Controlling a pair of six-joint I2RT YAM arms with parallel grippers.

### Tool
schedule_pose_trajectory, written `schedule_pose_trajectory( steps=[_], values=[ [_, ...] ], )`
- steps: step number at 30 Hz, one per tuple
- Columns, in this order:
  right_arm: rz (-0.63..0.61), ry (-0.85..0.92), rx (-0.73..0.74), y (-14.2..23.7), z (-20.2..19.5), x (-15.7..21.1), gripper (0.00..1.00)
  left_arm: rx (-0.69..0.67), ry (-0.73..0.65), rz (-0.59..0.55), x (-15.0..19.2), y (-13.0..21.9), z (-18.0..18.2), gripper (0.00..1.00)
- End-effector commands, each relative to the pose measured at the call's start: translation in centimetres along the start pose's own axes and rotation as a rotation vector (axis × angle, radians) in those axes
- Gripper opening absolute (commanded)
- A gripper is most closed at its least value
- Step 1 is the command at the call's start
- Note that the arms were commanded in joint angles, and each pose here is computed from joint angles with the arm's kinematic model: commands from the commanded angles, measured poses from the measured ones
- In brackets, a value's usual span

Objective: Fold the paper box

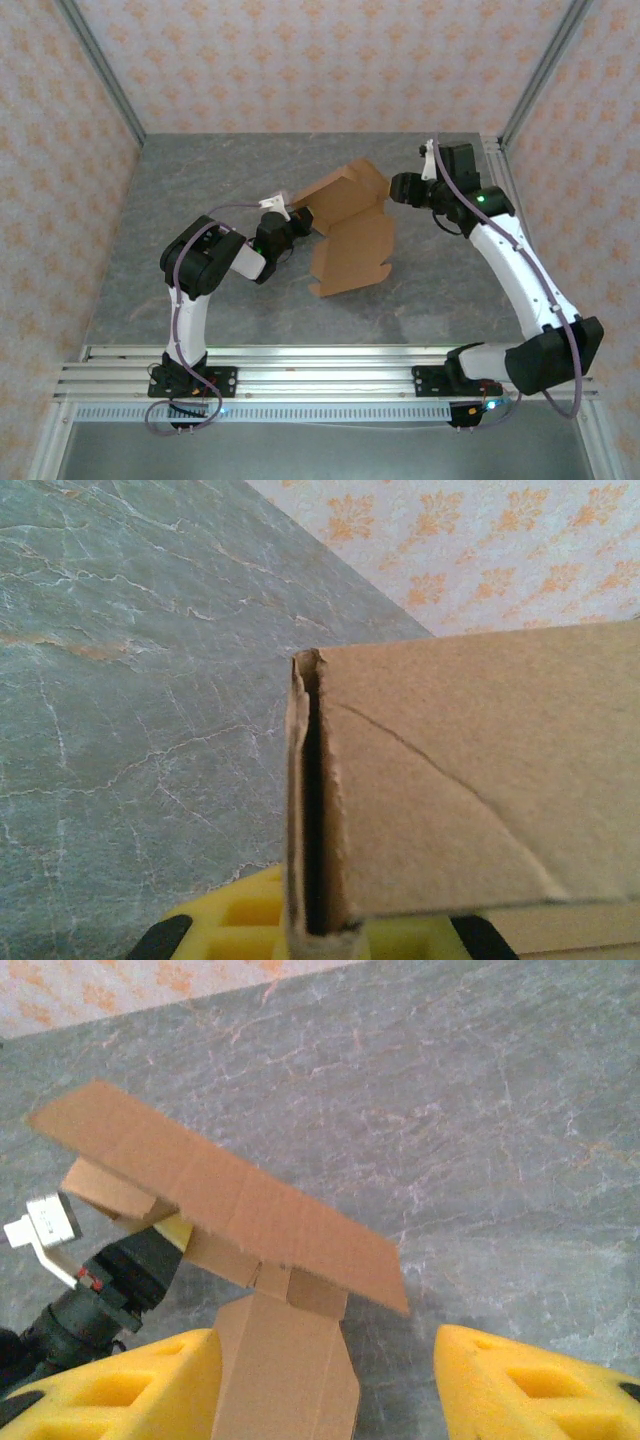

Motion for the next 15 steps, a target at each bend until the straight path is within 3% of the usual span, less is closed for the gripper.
schedule_pose_trajectory(
  steps=[1,7,15],
  values=[
    [-0.066,-0.024,0.007,-0.5,-0.4,-3.2,0.57,-0.067,-0.002,0.024,1.0,0.1,2.4,0.0],
    [0.001,0.025,-0.035,-3.2,-0.3,-4.1,0.5,-0.058,-0.03,0.042,0.8,0.0,1.9,0.0],
    [0.126,0.202,-0.158,-5.0,2.9,-0.4,0.41,-0.043,-0.024,0.051,0.8,-0.2,1.4,0.0]
  ],
)
Point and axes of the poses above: each hand's point on the last joint's axis, 136 mm out from that joint toward the fingers, its own y axis back along the fingers, its own z axis along the line the jaws close on, x = y × z, the point moved 1 cm from there along y, back along the fingers, and after that the axes turned 7 degrees about y, right-handed, at the moved point
